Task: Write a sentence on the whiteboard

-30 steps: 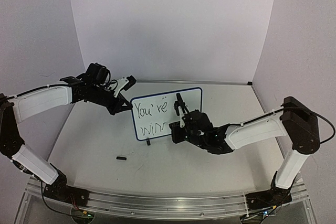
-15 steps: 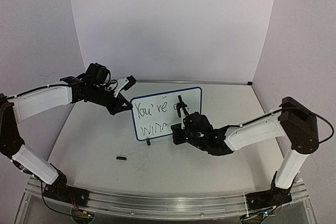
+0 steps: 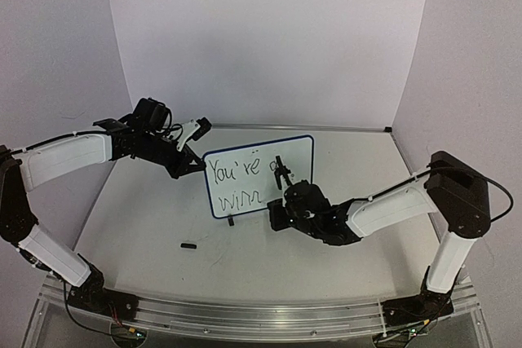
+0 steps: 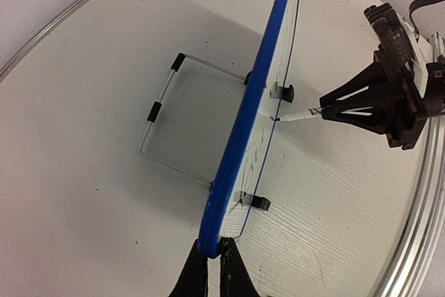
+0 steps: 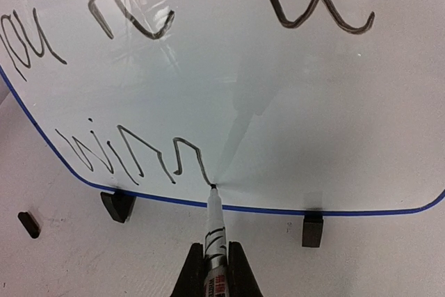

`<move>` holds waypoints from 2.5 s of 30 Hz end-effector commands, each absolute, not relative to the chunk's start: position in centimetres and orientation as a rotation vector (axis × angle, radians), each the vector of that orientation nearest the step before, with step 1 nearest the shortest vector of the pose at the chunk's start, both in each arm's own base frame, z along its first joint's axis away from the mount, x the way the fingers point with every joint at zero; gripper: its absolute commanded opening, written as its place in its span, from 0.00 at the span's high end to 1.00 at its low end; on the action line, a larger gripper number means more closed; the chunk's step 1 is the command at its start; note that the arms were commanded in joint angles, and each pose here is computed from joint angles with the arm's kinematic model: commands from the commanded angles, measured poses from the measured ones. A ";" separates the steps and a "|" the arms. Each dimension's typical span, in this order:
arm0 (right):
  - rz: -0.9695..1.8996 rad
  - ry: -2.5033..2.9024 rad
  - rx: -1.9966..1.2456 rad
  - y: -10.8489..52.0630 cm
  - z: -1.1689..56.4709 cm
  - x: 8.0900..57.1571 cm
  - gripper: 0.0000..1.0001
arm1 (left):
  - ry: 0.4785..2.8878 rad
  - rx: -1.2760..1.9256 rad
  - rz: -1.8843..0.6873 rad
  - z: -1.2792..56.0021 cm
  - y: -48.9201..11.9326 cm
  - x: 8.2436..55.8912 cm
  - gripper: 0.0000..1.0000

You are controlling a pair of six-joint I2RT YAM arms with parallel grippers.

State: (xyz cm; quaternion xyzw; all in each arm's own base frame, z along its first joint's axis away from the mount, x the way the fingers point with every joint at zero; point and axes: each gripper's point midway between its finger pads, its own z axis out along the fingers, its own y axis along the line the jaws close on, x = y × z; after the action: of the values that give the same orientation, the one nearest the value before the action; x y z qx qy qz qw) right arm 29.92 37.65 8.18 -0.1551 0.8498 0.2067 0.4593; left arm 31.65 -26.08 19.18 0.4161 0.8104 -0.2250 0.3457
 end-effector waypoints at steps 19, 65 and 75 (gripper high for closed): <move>0.495 2.003 -0.343 37.9 11.3 31.5 1.00 | 2.188 1.094 -0.458 16.9 -24.5 32.1 1.00; 0.496 2.057 -0.353 38.1 10.1 31.2 1.00 | 2.187 1.094 -0.455 17.0 -24.4 32.0 1.00; 0.447 2.102 -0.324 37.2 8.2 31.2 1.00 | 2.186 1.095 -0.454 17.0 -24.4 32.0 1.00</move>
State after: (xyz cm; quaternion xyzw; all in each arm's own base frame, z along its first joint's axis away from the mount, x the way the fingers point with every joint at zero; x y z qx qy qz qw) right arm 30.23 37.74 8.41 -0.1549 0.8531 0.1999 0.4564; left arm 31.65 -26.12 19.18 0.4164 0.8103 -0.2245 0.3460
